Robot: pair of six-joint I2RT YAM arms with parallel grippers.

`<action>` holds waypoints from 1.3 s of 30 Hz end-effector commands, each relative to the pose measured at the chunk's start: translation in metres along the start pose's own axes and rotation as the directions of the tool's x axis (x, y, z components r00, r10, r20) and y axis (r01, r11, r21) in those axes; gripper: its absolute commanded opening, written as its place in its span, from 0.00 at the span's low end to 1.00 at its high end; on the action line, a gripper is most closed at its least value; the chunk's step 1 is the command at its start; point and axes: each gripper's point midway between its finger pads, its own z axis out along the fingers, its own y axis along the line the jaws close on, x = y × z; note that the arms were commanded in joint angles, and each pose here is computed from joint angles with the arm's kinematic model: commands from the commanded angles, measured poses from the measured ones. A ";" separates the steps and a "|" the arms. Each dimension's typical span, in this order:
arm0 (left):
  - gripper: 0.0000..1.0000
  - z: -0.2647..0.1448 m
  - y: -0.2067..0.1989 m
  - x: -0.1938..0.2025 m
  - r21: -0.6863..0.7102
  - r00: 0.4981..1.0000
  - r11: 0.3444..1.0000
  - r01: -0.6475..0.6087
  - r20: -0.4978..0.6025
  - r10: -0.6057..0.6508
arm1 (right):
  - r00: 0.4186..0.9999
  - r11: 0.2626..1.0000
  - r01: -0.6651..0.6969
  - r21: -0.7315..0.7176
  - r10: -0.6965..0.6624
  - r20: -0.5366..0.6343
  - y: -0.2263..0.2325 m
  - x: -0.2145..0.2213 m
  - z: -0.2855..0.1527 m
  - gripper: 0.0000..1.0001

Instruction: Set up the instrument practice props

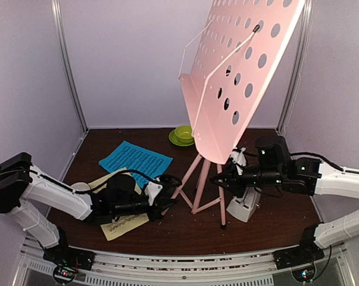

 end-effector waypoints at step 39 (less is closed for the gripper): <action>0.00 0.017 0.047 0.077 -0.271 0.941 0.958 0.092 -0.290 -0.172 | 0.910 0.902 0.412 0.125 -0.402 -0.103 -0.099 -0.055 0.062 0.12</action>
